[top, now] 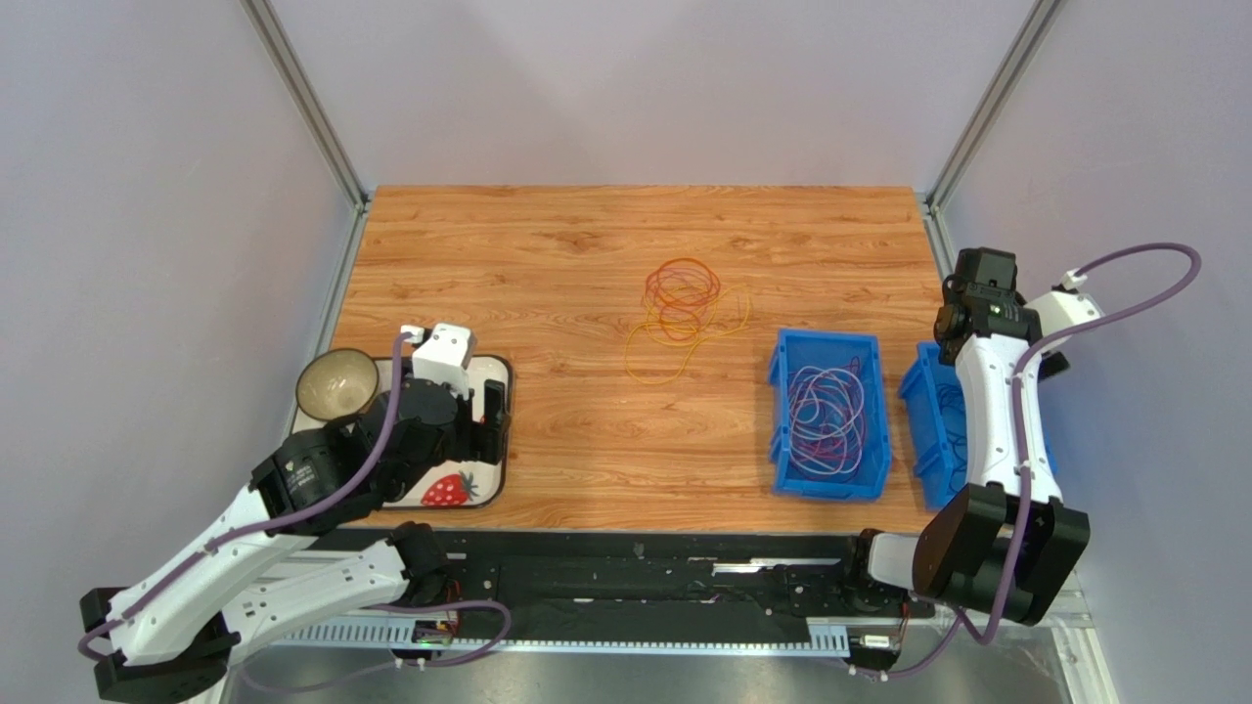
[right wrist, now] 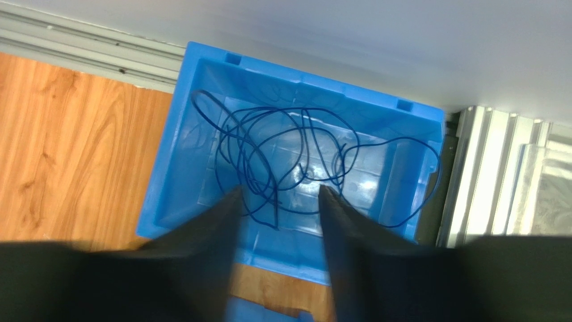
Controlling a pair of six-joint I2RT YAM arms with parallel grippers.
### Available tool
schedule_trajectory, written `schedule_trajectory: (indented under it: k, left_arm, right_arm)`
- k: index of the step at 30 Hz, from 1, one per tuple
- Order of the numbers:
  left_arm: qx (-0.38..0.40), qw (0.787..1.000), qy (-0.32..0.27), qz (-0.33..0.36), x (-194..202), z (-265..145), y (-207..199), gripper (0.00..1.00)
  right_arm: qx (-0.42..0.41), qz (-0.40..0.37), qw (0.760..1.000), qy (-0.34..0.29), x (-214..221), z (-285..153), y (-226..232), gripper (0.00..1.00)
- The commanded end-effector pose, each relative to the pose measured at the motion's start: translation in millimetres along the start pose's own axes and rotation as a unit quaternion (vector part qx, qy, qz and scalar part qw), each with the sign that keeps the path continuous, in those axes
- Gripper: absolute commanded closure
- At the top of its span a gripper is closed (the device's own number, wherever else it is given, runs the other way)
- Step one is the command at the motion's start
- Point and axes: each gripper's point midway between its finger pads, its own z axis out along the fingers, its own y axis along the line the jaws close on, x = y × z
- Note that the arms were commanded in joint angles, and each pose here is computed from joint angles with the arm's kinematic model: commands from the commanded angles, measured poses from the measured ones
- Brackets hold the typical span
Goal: Untangle the cables
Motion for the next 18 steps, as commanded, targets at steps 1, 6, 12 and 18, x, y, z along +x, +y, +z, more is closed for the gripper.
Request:
schedule_trajectory:
  k: [1,6,12,18]
  left_arm:
    - [0.001,1.000,-0.001,0.005,-3,1,-2,0.12]
    - [-0.009,1.000,0.009,0.011,-1,5,-2,0.12]
    - [-0.035,0.999,0.027,0.021,2,14,-1,0.11]
    - [-0.089,0.995,0.045,0.025,5,21,9,0.08]
  right_arm:
    - [-0.016,-0.011,1.000,0.004,-11,-12,0,0.01]
    - [-0.085,0.017,0.996,0.001,-22,-33,9,0.00]
    - [-0.307,-0.031,0.950,0.044,-4,-87,66,0.01]
    - [-0.459,-0.166,0.870,0.065,36,-171,114,0.08]
